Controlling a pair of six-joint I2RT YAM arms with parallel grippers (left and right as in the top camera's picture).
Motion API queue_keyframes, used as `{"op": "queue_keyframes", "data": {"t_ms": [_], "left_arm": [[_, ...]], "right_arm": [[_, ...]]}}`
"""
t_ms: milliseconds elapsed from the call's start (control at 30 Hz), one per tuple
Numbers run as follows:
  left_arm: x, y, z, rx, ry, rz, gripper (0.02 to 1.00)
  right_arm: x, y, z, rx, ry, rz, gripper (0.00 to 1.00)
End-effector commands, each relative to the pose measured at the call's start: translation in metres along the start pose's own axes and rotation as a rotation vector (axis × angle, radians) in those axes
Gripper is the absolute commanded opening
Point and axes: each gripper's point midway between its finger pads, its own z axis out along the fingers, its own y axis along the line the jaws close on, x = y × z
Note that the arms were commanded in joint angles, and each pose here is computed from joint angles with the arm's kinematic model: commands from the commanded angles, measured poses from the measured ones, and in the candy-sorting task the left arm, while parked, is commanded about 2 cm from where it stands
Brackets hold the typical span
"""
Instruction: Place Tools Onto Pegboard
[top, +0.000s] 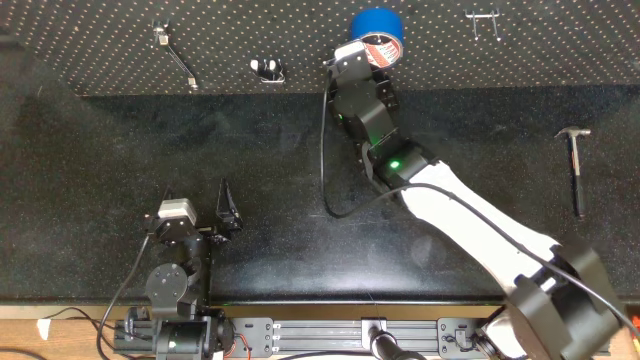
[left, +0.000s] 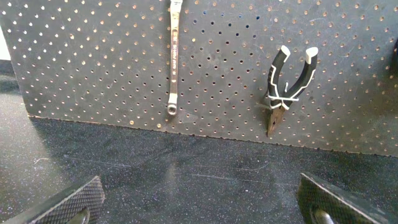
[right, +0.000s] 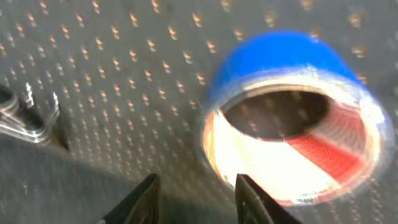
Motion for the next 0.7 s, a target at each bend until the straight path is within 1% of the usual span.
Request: {"op": "queue_keyframes", "data": {"t_ms": [33,67,100,133,167,200,267,300,400,467,500,567,633,700], "left_arm": [[0.001,0.0,0.0,0.003,0.003,0.012,0.996],[0.001,0.0,0.0,0.003,0.003,0.012,0.996],[0.001,0.0,0.0,0.002,0.003,0.012,0.996],[0.001,0.0,0.0,0.003,0.003,0.012,0.996],[0.001,0.0,0.0,0.003,0.002,0.012,0.996],[0.001,0.0,0.0,0.003,0.003,0.012,0.998],[0.001,0.0,0.0,0.003,0.003,0.012,0.996],[0.001,0.0,0.0,0.003,0.003,0.012,0.996],[0.001,0.0,0.0,0.003,0.003,0.012,0.996],[0.001,0.0,0.0,0.003,0.003,0.012,0.996],[0.001,0.0,0.0,0.003,0.003,0.012,0.996],[0.001,0.0,0.0,0.003,0.002,0.012,0.998],[0.001,0.0,0.0,0.003,0.003,0.012,0.996],[0.001,0.0,0.0,0.003,0.003,0.012,0.996]], "right_arm": [[0.049,-0.016,-0.047,-0.035,0.265,-0.061,0.529],[0.079,-0.027,-0.06,-0.028,0.403,-0.044,0.669],[0.11,-0.044,-0.075,0.005,0.547,0.012,0.783],[0.137,-0.061,-0.087,0.036,0.675,0.082,0.882],[0.159,-0.079,-0.099,0.044,0.793,0.148,0.939],[0.177,-0.099,-0.107,0.061,0.879,0.221,0.943],[0.198,-0.132,-0.116,0.132,0.951,0.312,0.952],[0.213,-0.158,-0.122,0.178,0.99,0.354,0.954],[0.24,-0.207,-0.137,0.183,1.041,0.387,0.961],[0.249,-0.233,-0.144,0.178,1.032,0.432,0.963],[0.254,-0.248,-0.146,0.216,1.018,0.477,0.963],[0.264,-0.262,-0.154,0.259,1.032,0.538,0.967],[0.272,-0.27,-0.159,0.273,1.05,0.558,0.967],[0.279,-0.276,-0.16,0.244,1.065,0.511,0.967]]}}
